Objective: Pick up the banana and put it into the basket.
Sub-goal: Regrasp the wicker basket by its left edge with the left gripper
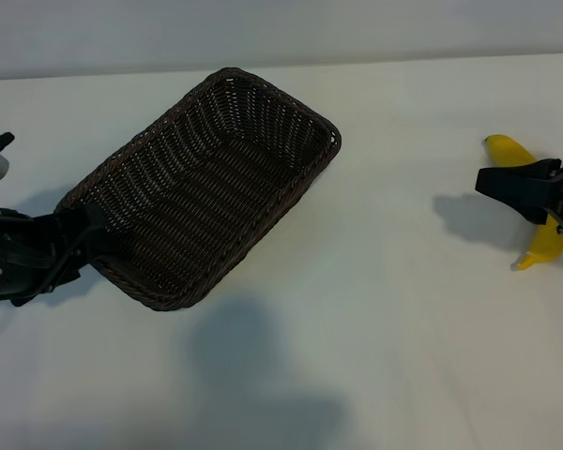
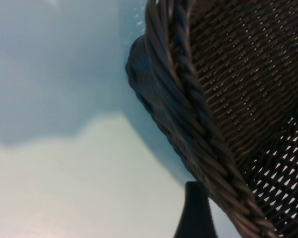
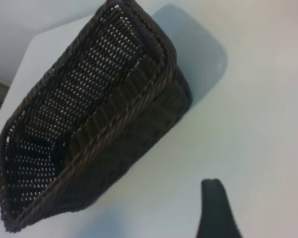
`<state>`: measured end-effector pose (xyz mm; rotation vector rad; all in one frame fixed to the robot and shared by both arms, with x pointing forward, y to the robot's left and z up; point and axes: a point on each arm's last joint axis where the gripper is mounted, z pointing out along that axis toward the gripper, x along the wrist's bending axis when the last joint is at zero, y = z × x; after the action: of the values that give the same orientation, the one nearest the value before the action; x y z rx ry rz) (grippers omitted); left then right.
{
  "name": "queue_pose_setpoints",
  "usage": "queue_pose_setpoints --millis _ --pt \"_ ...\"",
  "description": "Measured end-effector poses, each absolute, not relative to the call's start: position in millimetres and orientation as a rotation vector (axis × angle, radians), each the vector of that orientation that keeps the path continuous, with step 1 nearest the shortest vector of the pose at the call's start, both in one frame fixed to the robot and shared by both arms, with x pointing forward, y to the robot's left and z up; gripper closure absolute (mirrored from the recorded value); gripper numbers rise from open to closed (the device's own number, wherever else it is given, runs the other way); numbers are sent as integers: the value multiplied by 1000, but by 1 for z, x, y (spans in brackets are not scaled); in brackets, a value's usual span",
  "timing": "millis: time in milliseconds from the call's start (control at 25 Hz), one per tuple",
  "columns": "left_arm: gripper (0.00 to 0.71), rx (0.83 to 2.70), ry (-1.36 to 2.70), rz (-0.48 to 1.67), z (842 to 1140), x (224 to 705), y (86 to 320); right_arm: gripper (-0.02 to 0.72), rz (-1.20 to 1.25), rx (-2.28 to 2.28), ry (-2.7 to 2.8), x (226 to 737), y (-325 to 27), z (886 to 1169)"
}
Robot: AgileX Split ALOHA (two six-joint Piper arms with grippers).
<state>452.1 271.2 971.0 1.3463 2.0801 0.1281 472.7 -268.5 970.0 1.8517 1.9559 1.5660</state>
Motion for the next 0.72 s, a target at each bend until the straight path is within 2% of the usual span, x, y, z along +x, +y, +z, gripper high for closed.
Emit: queue_pose_setpoints --millis 400,720 --pt "136 1319 2168 124 947 466 273 259 1571 1850 1958 473 -268 970" --pt "136 1345 2142 175 935 474 258 259 1598 1841 1968 472 -267 971"
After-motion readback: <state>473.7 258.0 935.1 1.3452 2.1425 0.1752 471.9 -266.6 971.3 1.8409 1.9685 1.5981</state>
